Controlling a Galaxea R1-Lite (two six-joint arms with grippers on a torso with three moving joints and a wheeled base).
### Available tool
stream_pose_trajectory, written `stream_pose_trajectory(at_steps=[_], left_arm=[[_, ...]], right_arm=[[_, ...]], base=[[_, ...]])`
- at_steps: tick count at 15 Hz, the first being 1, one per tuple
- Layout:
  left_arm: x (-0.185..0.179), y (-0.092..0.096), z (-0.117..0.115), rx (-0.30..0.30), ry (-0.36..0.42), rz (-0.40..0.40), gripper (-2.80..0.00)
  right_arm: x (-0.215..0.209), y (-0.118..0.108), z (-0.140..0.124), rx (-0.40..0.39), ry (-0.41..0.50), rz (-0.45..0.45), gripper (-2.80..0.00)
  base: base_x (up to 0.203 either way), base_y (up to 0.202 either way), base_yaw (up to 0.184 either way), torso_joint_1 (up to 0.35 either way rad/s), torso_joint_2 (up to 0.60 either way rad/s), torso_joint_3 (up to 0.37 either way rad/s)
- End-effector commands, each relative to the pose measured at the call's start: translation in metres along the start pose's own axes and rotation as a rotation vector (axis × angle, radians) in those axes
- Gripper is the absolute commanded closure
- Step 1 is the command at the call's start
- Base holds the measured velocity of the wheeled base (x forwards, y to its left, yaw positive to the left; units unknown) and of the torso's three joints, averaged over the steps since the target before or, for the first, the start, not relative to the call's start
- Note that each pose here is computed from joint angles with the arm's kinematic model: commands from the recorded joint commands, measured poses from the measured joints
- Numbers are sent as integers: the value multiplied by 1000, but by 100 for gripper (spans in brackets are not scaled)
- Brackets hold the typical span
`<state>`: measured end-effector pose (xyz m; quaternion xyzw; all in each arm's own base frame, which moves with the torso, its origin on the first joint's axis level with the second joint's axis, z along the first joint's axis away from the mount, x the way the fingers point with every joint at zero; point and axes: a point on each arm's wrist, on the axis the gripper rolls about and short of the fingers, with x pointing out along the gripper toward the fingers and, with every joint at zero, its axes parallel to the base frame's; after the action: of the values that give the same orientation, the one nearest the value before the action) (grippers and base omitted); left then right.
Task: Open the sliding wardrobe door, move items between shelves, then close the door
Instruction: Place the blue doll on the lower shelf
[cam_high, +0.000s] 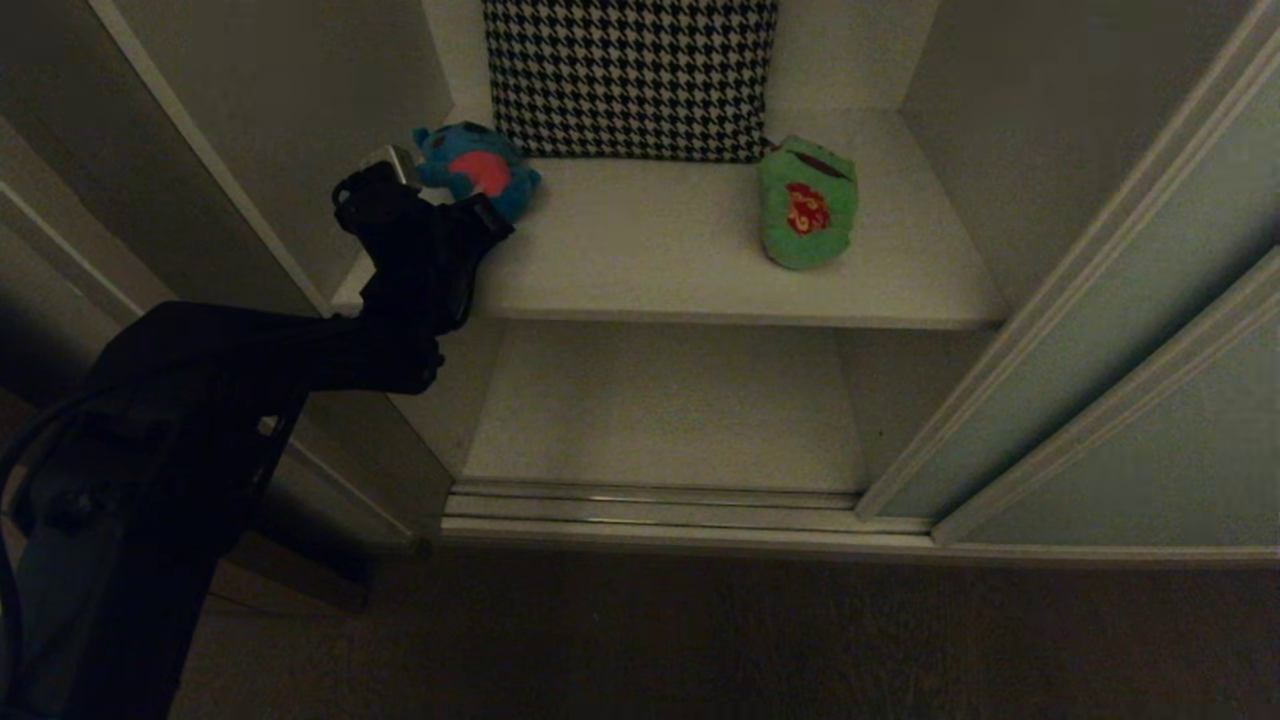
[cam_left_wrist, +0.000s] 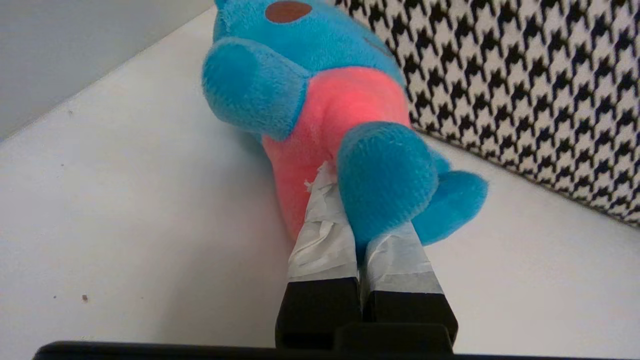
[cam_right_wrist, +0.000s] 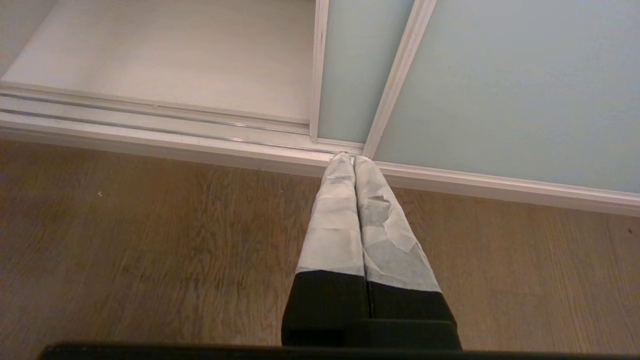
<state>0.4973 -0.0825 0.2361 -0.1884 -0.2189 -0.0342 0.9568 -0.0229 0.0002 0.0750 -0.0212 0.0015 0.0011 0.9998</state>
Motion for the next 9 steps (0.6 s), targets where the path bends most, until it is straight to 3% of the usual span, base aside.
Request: stream_pose_trajectory(at_steps=[1,5,9], left_arm=[[0,-5,17,-9,-33,-9,0],[-5,-24,75,-19,-82,-19,0],[-30,-52,144,9,-29,-34,0]], right_arm=[[0,0,0,-1,2,1,0],[0,0,0,-1,1,1,0],[0,0,0,-1,1,1,0]], base=[[0,0,0,0,0,0],[0,0,0,0,0,0],[0,0,0,0,0,0]])
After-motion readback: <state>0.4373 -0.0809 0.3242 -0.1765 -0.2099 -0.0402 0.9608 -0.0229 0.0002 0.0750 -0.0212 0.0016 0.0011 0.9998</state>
